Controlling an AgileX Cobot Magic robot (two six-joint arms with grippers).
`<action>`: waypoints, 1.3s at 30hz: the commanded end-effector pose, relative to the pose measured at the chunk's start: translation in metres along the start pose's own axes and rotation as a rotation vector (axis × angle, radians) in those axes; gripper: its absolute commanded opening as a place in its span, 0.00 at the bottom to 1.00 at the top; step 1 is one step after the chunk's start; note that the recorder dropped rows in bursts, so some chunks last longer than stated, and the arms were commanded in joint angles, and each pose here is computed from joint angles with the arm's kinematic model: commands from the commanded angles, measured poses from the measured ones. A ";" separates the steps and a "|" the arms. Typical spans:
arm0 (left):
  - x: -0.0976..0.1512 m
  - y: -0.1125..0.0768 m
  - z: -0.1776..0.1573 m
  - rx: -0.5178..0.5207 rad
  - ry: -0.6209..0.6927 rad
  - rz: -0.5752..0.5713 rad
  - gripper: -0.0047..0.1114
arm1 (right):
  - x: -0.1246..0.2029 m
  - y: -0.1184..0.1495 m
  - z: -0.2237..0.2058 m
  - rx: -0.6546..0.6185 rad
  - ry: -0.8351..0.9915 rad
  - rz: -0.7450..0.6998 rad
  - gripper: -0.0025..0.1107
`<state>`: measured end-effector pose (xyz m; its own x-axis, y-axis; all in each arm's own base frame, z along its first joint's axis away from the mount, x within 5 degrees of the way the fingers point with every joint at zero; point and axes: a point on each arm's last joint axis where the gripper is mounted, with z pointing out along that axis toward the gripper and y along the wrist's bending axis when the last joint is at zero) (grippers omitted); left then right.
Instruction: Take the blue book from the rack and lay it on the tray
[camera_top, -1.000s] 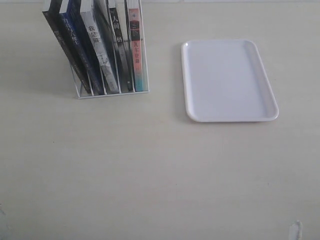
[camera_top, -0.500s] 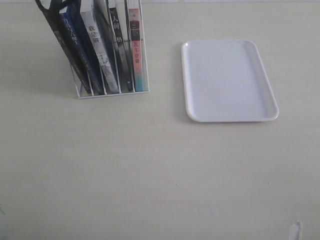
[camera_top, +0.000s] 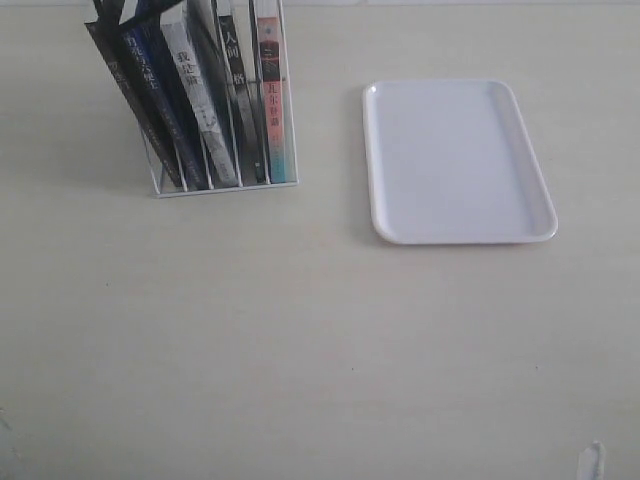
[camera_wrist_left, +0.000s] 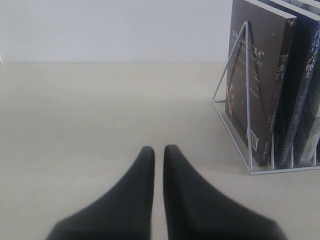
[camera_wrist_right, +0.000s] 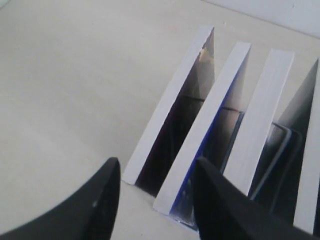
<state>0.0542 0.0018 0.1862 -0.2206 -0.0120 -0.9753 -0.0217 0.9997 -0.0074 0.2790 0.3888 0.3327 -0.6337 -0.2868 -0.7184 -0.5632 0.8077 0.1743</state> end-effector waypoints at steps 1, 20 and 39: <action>0.001 0.000 0.000 0.008 -0.004 0.006 0.09 | 0.005 -0.001 0.015 0.013 0.014 0.000 0.41; 0.001 0.000 0.000 0.008 -0.004 0.006 0.09 | 0.010 -0.016 0.028 0.105 0.051 0.056 0.41; 0.001 0.000 0.000 0.008 -0.004 0.006 0.09 | 0.020 -0.019 0.039 0.108 0.128 0.093 0.38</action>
<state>0.0542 0.0018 0.1862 -0.2206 -0.0120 -0.9753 -0.0217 0.9997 -0.0074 0.2950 0.3906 0.2976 -0.7240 -0.2470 -0.6441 -0.4635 0.8657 0.1891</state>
